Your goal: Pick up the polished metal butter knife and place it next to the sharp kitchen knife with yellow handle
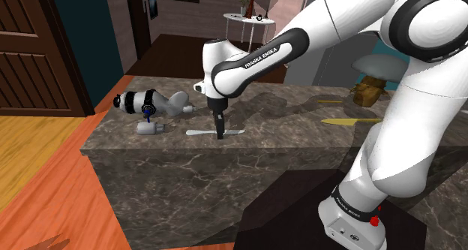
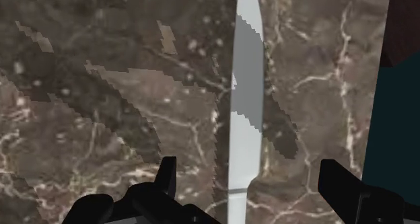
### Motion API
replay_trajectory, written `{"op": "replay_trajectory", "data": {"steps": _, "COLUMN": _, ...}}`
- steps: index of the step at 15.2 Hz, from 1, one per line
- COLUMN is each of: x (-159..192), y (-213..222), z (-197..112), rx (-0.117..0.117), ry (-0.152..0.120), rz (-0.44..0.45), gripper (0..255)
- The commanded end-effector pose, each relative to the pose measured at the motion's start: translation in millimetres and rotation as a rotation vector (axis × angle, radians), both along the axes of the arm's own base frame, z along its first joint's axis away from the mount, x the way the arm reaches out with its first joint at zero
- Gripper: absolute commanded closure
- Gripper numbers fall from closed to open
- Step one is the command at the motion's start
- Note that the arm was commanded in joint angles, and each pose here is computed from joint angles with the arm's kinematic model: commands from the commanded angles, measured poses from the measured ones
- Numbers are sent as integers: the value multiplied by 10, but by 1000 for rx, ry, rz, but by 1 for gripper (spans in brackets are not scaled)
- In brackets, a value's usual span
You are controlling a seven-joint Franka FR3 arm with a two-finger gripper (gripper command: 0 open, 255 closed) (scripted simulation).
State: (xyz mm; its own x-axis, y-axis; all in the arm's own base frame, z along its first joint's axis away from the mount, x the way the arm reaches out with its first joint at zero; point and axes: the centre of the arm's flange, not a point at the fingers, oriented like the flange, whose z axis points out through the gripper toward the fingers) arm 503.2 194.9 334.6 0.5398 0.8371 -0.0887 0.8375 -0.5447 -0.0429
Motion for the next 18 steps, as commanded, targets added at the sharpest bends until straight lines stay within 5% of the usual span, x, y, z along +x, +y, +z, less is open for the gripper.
{"op": "replay_trajectory", "data": {"steps": 1, "x": 0, "y": -7, "z": -39, "rx": 0, "ry": -1, "rz": 0, "gripper": 0}}
{"op": "replay_trajectory", "data": {"steps": 8, "x": 0, "y": -7, "z": -39, "rx": 0, "ry": -1, "rz": 0, "gripper": 0}}
{"op": "replay_trajectory", "data": {"steps": 9, "x": 0, "y": -7, "z": -39, "rx": 0, "ry": -1, "rz": 0, "gripper": 255}}
{"op": "replay_trajectory", "data": {"steps": 18, "x": 1, "y": -7, "z": -39, "rx": 0, "ry": -1, "rz": 0, "gripper": 255}}
